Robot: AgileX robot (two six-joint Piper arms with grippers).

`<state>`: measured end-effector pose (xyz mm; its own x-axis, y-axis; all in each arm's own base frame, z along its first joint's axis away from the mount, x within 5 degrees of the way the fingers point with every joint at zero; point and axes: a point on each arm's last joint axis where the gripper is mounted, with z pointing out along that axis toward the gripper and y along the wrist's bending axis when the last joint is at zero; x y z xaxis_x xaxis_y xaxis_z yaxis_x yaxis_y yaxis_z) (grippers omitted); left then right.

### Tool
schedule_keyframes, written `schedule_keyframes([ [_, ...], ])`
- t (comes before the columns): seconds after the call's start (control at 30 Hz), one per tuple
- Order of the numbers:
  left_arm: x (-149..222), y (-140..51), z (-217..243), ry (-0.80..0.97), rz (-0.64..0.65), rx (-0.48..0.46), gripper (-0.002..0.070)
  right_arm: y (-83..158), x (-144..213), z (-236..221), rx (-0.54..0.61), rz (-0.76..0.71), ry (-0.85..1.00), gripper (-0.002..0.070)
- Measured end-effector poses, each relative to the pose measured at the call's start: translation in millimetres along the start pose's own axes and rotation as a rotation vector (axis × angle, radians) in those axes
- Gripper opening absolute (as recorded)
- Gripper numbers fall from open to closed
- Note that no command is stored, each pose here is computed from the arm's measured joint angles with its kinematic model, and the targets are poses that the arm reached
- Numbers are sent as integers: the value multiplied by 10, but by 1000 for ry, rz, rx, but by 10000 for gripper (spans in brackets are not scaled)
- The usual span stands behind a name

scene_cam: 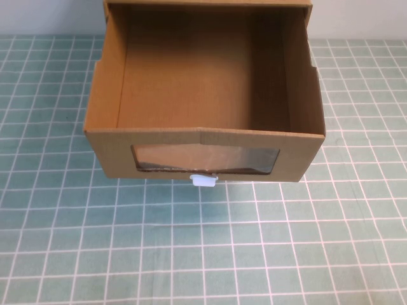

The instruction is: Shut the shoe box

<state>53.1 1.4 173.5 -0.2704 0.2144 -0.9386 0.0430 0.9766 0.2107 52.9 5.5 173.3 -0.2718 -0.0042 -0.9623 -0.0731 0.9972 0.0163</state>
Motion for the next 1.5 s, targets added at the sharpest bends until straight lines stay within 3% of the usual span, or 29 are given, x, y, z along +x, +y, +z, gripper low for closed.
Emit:
schedule_keyframes([
  [0.33, -10, 1, 0, -11, -47, -1, -5, 0, 0, 0, 0, 0, 0, -13],
  [0.43, -54, -10, -2, -58, -216, 17, -5, 1, 0, 0, -1, 2, 0, -13],
  [0.63, -153, -21, -13, -155, -676, 79, -5, 1, 0, 0, -1, 2, 0, -13],
  [0.7, -169, -20, -16, -169, -755, 91, -5, 1, 0, 0, -1, 2, 0, -13],
  [0.83, -220, 11, -27, -238, -711, 75, -5, 1, 0, 0, -1, 2, 0, -13],
  [0.93, -279, 28, -50, -271, -763, 84, -5, 1, 0, 0, -1, 2, 0, -13],
  [1.1, -767, 107, -171, -220, -754, 108, -5, 1, 0, 0, -1, 2, 0, -13],
  [1.33, -1768, 235, 70, 137, -475, 164, -5, 1, 0, 0, -1, 2, 0, -13],
  [1.5, -2417, 256, 503, 234, -278, 315, -5, 1, 0, 0, -1, 2, 0, -13],
])
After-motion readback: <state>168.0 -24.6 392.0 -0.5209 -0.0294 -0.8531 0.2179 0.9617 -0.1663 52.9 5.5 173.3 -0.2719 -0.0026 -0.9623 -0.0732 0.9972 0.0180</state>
